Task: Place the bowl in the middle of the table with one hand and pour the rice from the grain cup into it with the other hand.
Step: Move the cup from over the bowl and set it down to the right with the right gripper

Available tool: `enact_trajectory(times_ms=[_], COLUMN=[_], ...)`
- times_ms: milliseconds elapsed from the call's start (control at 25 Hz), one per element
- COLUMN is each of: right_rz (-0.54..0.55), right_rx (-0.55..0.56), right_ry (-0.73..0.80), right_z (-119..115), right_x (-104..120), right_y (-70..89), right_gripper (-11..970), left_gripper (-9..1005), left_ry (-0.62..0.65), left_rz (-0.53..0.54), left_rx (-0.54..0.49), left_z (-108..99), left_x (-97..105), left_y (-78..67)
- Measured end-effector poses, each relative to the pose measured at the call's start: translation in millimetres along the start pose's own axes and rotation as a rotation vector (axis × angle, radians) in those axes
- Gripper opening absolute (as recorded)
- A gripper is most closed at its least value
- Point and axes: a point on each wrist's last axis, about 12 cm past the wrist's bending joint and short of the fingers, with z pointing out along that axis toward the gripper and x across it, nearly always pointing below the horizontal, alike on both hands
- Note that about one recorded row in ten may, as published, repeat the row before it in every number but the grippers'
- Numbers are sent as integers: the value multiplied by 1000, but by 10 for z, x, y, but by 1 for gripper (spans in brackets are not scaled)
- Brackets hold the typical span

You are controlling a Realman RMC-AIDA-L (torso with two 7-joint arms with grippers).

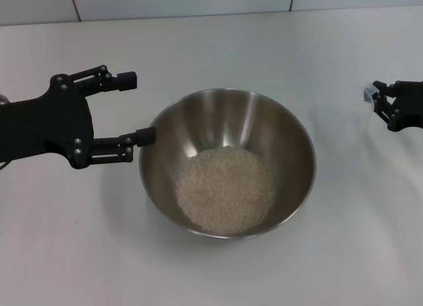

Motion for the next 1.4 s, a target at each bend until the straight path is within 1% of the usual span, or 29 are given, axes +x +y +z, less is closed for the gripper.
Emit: enact_trajectory(times_ms=[80, 560, 800, 1040, 1160, 1200, 1400], right_rz=[12, 79, 87, 105, 123, 136, 174], right_rx=[-1, 5, 0, -21, -35, -31, -8], right_ry=[3, 3, 10, 6, -13, -24, -61], right_z=[-4, -35, -49, -129, -224, -301, -484], right_x=[8, 40, 92, 169, 207, 241, 313], right_y=[-2, -13, 38, 106, 142, 156, 182], right_gripper=[166, 372, 608, 622, 622, 622, 622], left_gripper=[841, 841, 841, 841, 840, 840, 840], left_ry=[0, 2, 7, 7, 4, 4, 2], left_rz=[0, -3, -6, 0, 5, 4, 2], left_rx=[0, 2, -1, 2, 4, 5, 6], left_z=[0, -14, -38, -35, -31, -28, -20], left_x=[0, 9, 20, 23, 21, 22, 24], left_y=[0, -14, -21, -23, -26, -28, -31])
